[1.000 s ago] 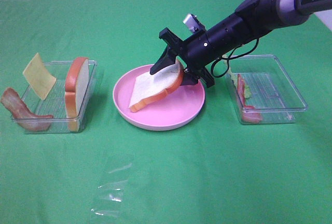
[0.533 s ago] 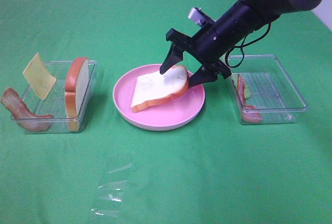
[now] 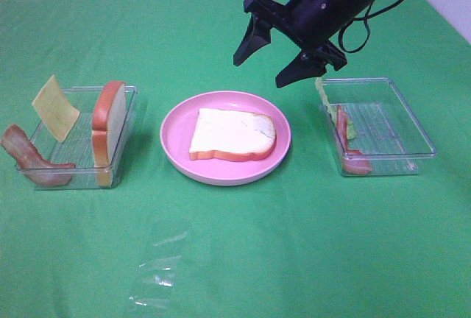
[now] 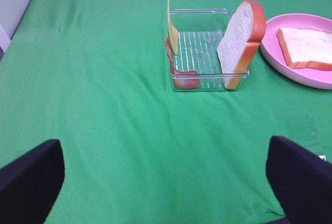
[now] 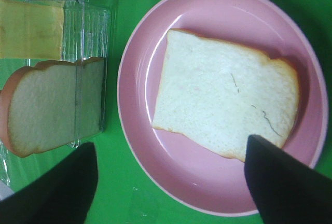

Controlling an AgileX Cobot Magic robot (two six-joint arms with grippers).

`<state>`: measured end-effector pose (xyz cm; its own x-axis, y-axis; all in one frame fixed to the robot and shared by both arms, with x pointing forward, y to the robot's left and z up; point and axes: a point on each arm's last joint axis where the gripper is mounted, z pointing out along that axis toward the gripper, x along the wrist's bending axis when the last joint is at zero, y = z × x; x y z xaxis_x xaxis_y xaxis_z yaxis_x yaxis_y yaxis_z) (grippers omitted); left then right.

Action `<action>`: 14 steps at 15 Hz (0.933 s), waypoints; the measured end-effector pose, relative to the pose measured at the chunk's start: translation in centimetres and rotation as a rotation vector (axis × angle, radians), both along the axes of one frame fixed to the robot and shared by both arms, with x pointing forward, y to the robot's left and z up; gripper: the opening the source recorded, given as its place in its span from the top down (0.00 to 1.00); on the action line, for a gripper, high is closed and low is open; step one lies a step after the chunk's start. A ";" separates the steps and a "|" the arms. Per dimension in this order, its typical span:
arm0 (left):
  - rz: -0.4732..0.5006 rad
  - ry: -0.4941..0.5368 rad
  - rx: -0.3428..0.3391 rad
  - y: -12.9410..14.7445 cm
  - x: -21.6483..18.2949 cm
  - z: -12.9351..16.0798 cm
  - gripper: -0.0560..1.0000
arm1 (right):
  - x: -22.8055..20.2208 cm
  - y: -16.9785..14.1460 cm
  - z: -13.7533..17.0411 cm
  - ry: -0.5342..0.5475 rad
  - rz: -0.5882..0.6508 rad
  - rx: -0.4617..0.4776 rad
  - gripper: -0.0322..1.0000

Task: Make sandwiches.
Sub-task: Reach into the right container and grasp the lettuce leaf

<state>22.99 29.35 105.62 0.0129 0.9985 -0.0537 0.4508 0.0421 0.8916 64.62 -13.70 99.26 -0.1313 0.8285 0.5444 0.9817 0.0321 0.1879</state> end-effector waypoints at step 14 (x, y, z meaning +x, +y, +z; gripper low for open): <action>0.002 0.000 0.002 0.0 0.0 0.0 0.03 | 2.9 -3.8 1.5 -0.027 -0.060 -0.532 0.17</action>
<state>22.99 29.37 105.62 0.0112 0.9986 -0.0512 0.4508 0.0407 0.8917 67.49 -17.52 100.77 -0.0830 0.9956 0.0444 0.9798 0.0734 0.1858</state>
